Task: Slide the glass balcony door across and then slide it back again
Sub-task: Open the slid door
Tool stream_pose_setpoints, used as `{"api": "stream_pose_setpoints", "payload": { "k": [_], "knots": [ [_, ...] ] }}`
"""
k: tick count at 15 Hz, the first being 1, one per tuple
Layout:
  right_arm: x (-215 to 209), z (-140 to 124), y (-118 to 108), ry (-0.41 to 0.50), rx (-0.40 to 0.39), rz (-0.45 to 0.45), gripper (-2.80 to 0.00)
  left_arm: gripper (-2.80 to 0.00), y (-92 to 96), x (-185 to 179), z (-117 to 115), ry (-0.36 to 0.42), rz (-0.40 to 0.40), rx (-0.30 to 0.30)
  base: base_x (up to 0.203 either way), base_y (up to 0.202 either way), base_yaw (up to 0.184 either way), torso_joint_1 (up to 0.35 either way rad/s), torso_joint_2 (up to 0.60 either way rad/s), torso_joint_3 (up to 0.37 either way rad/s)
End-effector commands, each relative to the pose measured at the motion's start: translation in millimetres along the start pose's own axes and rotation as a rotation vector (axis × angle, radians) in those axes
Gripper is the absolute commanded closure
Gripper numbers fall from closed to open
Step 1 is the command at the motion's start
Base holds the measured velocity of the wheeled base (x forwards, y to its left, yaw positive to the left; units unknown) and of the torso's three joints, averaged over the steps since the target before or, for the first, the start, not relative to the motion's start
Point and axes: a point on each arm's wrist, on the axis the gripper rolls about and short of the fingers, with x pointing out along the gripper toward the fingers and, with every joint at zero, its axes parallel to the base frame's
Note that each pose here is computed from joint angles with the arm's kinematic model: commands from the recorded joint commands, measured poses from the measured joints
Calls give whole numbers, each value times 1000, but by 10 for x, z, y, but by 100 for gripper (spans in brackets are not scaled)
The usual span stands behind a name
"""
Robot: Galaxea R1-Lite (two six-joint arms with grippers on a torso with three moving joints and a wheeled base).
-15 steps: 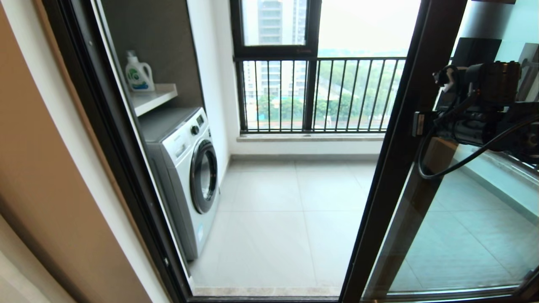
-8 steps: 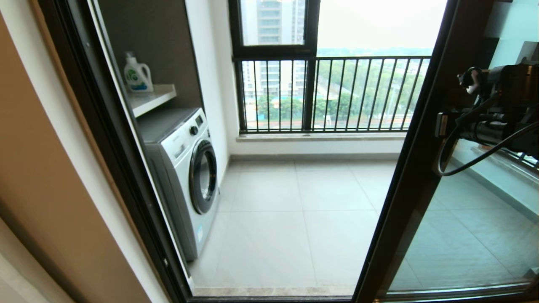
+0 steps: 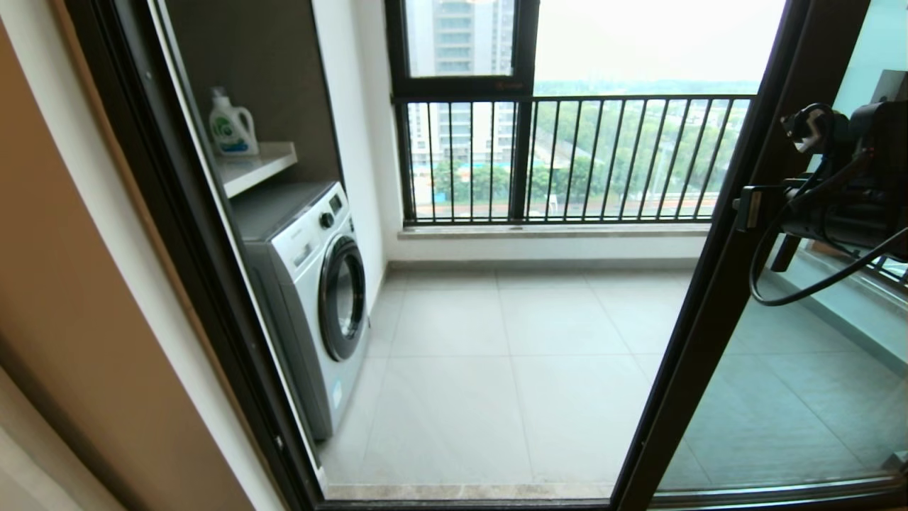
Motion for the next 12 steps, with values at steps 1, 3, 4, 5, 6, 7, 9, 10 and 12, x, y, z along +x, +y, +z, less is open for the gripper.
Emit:
{"api": "stream_pose_setpoints", "payload": {
  "k": [1,3,4,5,6,7,9,10,12],
  "knots": [
    [-60,24,40,-12,-4,14,0,0,0,1,0,2,0,0,0,0,0,0,0,0],
    [-55,16,35,-9,-2,13,0,0,0,1,0,2,0,0,0,0,0,0,0,0],
    [-78,31,34,-15,-2,11,0,0,0,1,0,2,0,0,0,0,0,0,0,0],
    [-133,58,33,-27,0,14,0,0,0,1,0,2,0,0,0,0,0,0,0,0],
    [-238,90,33,-43,3,21,0,0,0,1,0,2,0,0,0,0,0,0,0,0],
    [-384,121,44,-64,3,41,0,0,0,1,1,1,0,0,0,0,0,0,0,0],
    [-789,137,98,-113,-3,127,0,0,0,1,0,2,0,0,0,0,0,0,0,0],
    [-1043,117,138,-142,-8,179,0,0,0,1,1,1,0,0,0,0,0,0,0,0],
    [-1556,50,206,-210,-20,261,0,0,0,1,0,2,0,0,0,0,0,0,0,0]
  ]
}}
